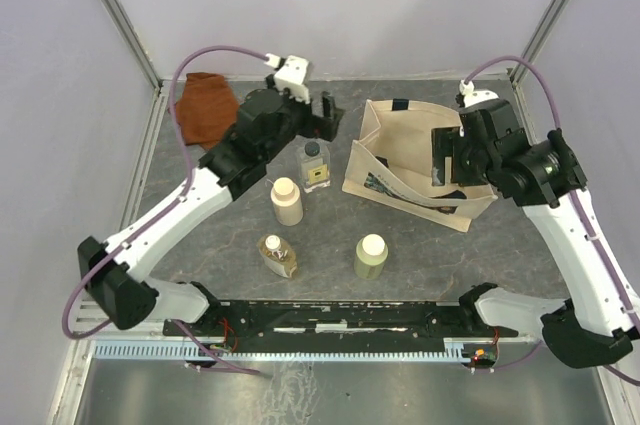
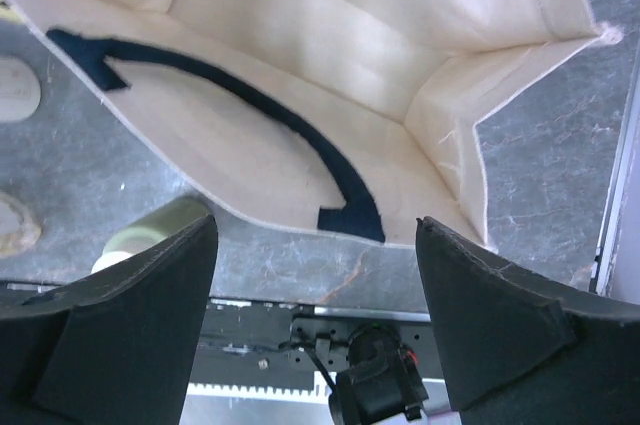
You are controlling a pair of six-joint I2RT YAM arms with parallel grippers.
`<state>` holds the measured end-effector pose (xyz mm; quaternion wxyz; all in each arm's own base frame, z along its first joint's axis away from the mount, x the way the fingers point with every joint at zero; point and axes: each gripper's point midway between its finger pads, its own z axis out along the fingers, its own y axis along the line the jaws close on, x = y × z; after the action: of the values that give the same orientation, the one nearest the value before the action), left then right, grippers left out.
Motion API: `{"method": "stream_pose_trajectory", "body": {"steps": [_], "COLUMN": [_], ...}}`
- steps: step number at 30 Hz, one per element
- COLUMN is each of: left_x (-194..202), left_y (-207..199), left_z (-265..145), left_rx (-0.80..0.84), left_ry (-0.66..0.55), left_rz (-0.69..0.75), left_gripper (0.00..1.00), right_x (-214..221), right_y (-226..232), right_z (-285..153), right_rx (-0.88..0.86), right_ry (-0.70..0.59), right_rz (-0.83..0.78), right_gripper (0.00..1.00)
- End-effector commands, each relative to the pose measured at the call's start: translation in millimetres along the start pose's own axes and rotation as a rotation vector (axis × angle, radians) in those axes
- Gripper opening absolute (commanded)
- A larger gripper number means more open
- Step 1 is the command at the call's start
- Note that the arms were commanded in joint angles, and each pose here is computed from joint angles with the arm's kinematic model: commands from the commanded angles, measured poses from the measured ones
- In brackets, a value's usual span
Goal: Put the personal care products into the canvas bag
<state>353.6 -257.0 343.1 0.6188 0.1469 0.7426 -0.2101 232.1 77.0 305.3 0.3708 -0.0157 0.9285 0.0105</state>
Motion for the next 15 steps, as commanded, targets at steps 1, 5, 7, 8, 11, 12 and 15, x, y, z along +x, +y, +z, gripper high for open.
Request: {"method": "stream_pose_trajectory", "body": {"steps": [1, 5, 7, 8, 11, 12, 15], "left_x": [-26, -9, 5, 13, 35, 40, 56], "left_y": [-68, -108, -117, -119, -123, -123, -114], "left_z": [23, 41, 50, 55, 66, 68, 75], "left_rx": [0.171, 0.237, 0.226, 0.216, 0.18, 0.164, 0.088], "left_ry": [-0.061, -0.02, 0.015, 0.033, 0.085, 0.098, 0.132], "left_rz": [0.009, 0.052, 0.082, 0.097, 0.146, 0.163, 0.208], "left_gripper": [1.0, 1.0, 0.99, 0.99, 1.0, 1.0, 0.99], "right_x": [21, 39, 49, 54, 70, 76, 88], "right_y": [12, 28, 34, 38, 53, 60, 79], "right_z": [-20, -35, -38, -39, -36, -35, -34], "right_rx": [-0.066, -0.135, -0.159, -0.171, -0.2, -0.214, -0.227], "right_ry": [0.056, 0.062, 0.078, 0.086, 0.116, 0.126, 0.134], "right_rz": [-0.025, -0.05, -0.064, -0.074, -0.105, -0.125, -0.168], "right_gripper": [0.88, 0.88, 0.88, 0.88, 0.88, 0.88, 0.88]}}
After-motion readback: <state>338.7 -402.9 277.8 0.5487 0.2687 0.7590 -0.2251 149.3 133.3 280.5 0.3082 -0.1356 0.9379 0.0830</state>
